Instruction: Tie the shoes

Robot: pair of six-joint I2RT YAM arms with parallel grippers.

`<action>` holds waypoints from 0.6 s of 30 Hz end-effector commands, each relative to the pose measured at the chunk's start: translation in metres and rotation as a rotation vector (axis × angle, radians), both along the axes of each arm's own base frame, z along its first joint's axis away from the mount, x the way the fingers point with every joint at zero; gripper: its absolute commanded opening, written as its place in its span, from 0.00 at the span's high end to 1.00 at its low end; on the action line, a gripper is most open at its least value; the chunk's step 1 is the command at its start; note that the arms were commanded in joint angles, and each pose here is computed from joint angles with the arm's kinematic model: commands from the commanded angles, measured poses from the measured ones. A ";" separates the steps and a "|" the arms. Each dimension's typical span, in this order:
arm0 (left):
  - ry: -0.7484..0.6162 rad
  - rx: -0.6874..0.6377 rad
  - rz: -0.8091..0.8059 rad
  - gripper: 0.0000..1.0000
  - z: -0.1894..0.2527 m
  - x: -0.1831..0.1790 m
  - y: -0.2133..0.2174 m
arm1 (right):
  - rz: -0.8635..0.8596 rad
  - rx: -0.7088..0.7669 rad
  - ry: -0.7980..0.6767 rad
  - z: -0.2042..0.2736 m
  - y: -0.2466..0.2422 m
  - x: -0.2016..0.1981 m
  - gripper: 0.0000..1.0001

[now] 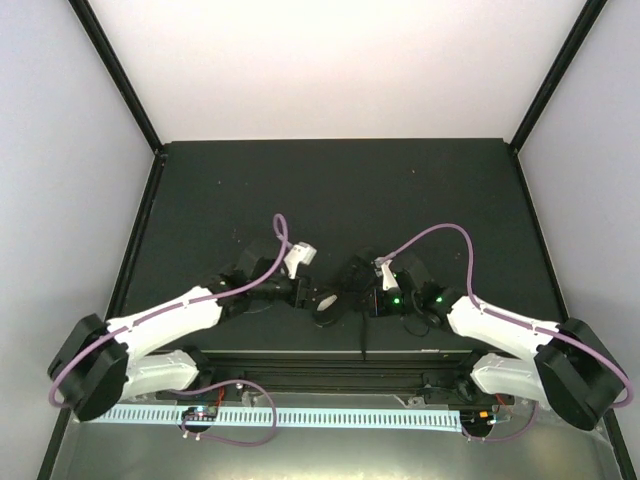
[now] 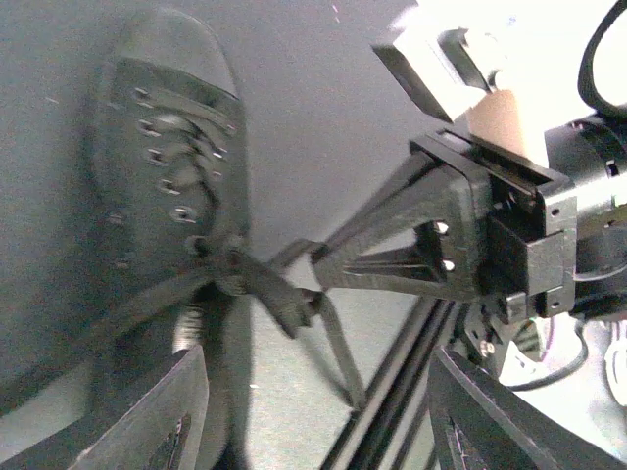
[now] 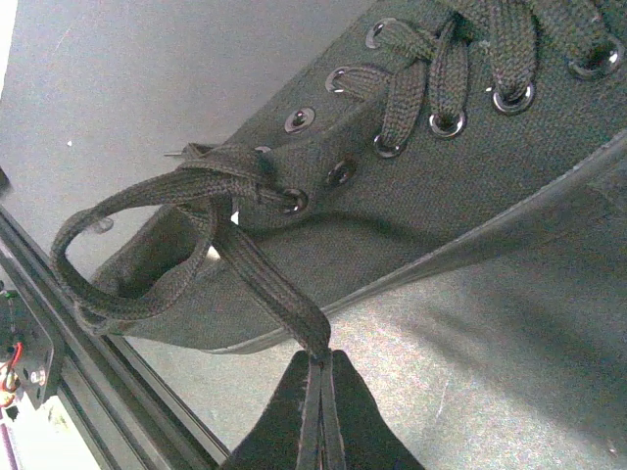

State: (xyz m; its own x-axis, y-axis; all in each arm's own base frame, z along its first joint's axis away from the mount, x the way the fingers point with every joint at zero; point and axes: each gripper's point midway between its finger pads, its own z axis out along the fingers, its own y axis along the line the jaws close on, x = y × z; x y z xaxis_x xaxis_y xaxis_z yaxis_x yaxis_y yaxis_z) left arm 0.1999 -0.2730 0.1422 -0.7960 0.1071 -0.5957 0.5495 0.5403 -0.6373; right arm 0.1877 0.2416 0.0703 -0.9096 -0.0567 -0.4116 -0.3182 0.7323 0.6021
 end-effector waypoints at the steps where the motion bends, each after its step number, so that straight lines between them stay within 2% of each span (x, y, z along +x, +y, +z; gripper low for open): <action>1: 0.040 -0.041 -0.057 0.36 0.010 -0.007 -0.035 | -0.014 0.010 -0.017 0.004 0.002 0.006 0.98; 7: 0.079 0.014 -0.049 0.37 -0.014 -0.002 -0.047 | -0.010 0.014 -0.017 0.003 0.002 0.006 0.98; 9: 0.082 0.036 -0.037 0.42 -0.020 0.001 -0.046 | -0.010 0.014 -0.021 0.004 0.002 0.006 0.98; 14: 0.079 0.054 -0.056 0.68 -0.030 0.004 -0.051 | -0.005 0.008 -0.029 0.005 0.002 0.007 0.98; 17: 0.044 0.049 -0.122 0.92 -0.028 0.004 -0.059 | -0.001 0.005 -0.031 0.005 0.002 0.007 0.98; 18: 0.033 0.053 -0.136 0.97 -0.027 0.003 -0.060 | -0.003 -0.003 -0.034 0.005 0.002 0.008 0.98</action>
